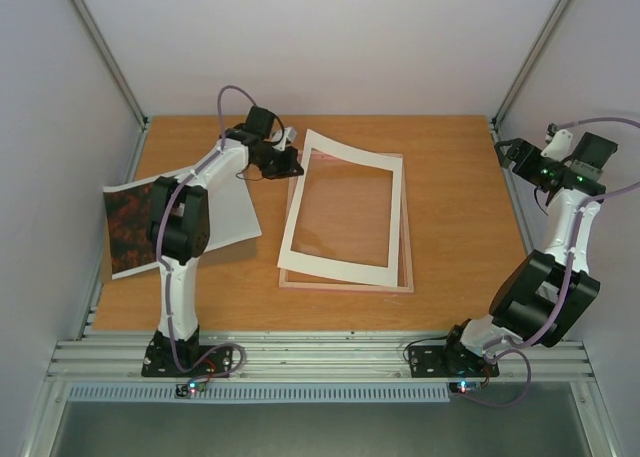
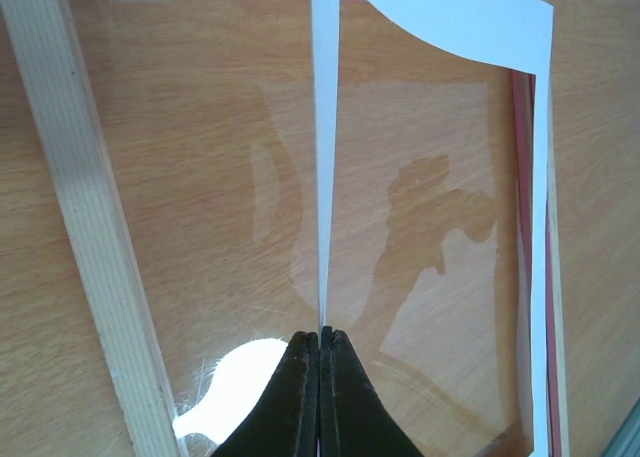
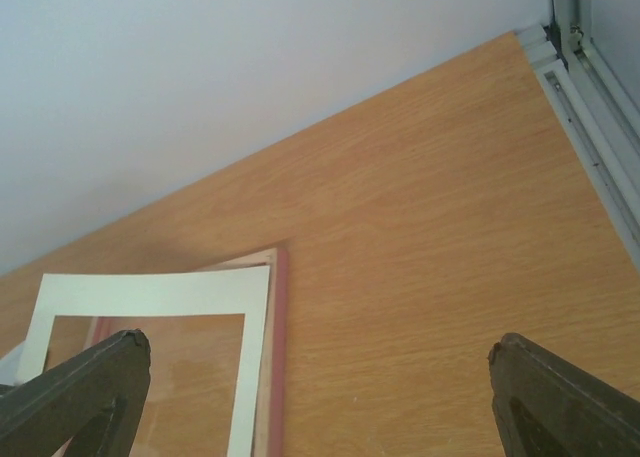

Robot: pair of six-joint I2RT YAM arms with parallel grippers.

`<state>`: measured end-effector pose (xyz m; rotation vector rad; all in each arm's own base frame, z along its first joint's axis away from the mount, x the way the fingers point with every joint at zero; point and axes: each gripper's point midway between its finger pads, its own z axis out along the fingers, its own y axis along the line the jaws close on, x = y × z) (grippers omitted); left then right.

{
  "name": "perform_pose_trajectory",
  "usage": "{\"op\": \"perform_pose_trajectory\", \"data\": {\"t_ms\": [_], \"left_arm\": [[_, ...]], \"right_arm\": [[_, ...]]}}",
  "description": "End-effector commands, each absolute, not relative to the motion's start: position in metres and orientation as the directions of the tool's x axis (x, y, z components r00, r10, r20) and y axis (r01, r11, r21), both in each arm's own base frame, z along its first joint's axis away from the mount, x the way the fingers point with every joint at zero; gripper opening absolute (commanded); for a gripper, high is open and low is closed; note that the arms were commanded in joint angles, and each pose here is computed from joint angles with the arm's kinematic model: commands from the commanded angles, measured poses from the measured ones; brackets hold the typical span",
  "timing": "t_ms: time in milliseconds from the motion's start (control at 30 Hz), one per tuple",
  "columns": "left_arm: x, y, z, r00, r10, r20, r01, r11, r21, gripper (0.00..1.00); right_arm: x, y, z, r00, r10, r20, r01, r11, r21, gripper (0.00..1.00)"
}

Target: Put the photo into the frame

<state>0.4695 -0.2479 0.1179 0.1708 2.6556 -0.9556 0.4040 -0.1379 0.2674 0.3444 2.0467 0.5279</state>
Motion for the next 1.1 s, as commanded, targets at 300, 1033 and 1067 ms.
{"op": "perform_pose_trajectory", "data": {"t_ms": [300, 1033, 1067], "left_arm": [[0.47, -0.238, 0.102, -0.961, -0.134, -0.241, 0.051, 0.772, -0.634, 0.0], [0.453, -0.242, 0.081, -0.976, -0.113, -0.188, 0.03, 0.781, -0.624, 0.0], [0.452, -0.24, 0.081, -0.976, -0.112, -0.188, 0.03, 0.784, -0.619, 0.0]], "right_arm": [[0.396, -0.118, 0.279, -0.51, 0.403, -0.76, -0.017, 0.878, 0.477, 0.93], [0.393, -0.101, 0.27, -0.546, 0.38, -0.747, -0.04, 0.879, 0.476, 0.94], [0.393, -0.101, 0.27, -0.545, 0.378, -0.748, -0.04, 0.88, 0.474, 0.94]]}}
